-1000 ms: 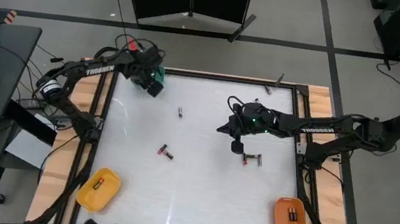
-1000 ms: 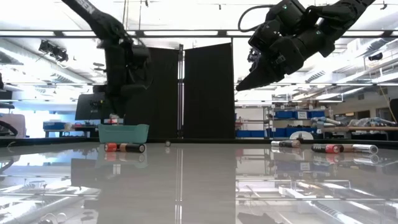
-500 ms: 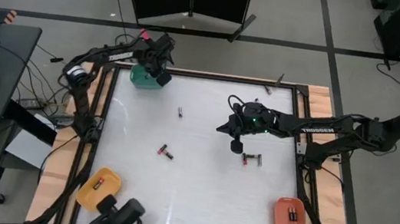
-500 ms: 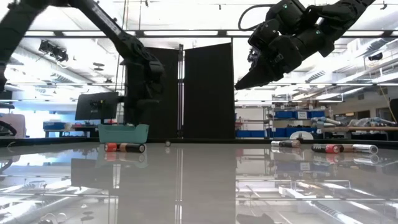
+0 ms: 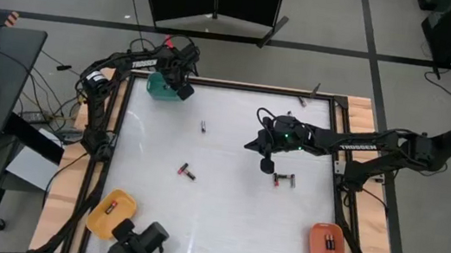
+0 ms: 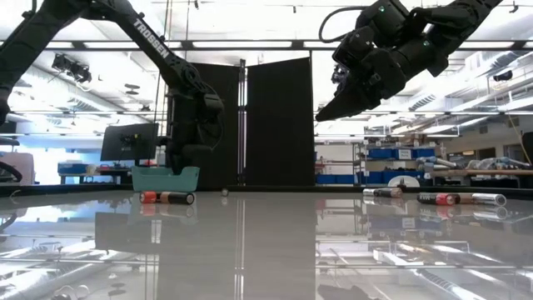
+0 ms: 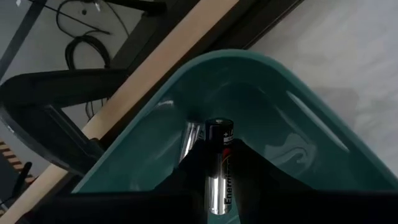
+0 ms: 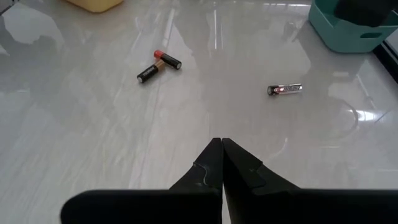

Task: Sort batteries
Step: Put the middle left silver battery into the blue bin, then put the top right gold battery into the orange bin

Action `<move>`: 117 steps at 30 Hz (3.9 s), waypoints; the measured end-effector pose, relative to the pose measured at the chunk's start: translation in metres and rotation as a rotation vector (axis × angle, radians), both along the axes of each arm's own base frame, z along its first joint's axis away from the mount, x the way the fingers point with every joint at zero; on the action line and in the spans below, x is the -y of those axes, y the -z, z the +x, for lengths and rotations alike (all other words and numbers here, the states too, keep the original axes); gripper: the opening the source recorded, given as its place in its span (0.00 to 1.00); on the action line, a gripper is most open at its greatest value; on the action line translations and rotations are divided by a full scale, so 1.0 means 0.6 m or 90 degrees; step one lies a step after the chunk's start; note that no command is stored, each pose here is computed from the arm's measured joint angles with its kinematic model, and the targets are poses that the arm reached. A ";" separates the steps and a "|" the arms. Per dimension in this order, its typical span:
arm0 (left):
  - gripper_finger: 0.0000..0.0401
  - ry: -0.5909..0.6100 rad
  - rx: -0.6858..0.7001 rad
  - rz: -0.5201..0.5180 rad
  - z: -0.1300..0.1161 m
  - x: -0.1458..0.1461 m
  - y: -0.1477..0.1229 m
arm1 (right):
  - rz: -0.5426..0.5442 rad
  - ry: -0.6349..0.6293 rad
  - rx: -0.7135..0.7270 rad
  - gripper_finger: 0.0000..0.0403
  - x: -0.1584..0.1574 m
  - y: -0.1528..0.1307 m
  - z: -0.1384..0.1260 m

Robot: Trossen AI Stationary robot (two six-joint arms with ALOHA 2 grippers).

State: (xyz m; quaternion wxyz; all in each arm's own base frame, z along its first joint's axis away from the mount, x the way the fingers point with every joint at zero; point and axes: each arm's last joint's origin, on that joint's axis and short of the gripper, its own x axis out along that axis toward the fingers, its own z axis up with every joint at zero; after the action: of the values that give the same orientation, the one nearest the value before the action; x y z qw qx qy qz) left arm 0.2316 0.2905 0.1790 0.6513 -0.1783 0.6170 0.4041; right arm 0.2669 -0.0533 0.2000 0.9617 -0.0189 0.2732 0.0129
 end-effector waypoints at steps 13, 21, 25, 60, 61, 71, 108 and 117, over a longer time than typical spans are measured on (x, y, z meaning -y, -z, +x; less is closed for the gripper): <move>0.12 -0.004 0.011 -0.006 -0.001 0.003 0.012 | -0.009 0.031 -0.020 0.03 0.002 0.004 -0.002; 0.12 -0.010 0.004 -0.012 -0.008 0.011 0.032 | -0.008 0.031 -0.020 0.03 0.002 0.004 -0.002; 0.22 -0.009 0.007 -0.003 -0.006 0.010 0.032 | 0.000 0.036 -0.020 0.03 0.002 0.004 -0.002; 0.02 0.101 0.401 0.396 0.042 0.177 -0.186 | 0.004 0.106 -0.026 0.04 -0.005 0.004 -0.001; 0.02 0.107 0.420 0.402 0.038 0.189 -0.178 | -0.001 0.112 -0.026 0.04 -0.005 0.004 -0.001; 0.02 0.200 0.582 0.428 0.016 0.293 -0.111 | -0.001 0.117 -0.015 0.02 -0.005 0.002 0.001; 0.02 0.429 0.731 0.461 -0.055 0.380 0.014 | -0.040 0.409 -0.067 0.03 0.011 0.015 -0.017; 0.02 0.435 0.688 0.454 -0.056 0.379 0.024 | -0.039 0.444 -0.138 0.03 0.019 0.027 -0.033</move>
State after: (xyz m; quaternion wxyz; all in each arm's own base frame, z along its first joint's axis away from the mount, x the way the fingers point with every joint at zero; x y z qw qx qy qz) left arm 0.1979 0.0632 0.1648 0.9730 0.0727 0.0617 0.2103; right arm 0.2471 -0.0645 0.1836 0.8730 0.0479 0.3635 -0.3218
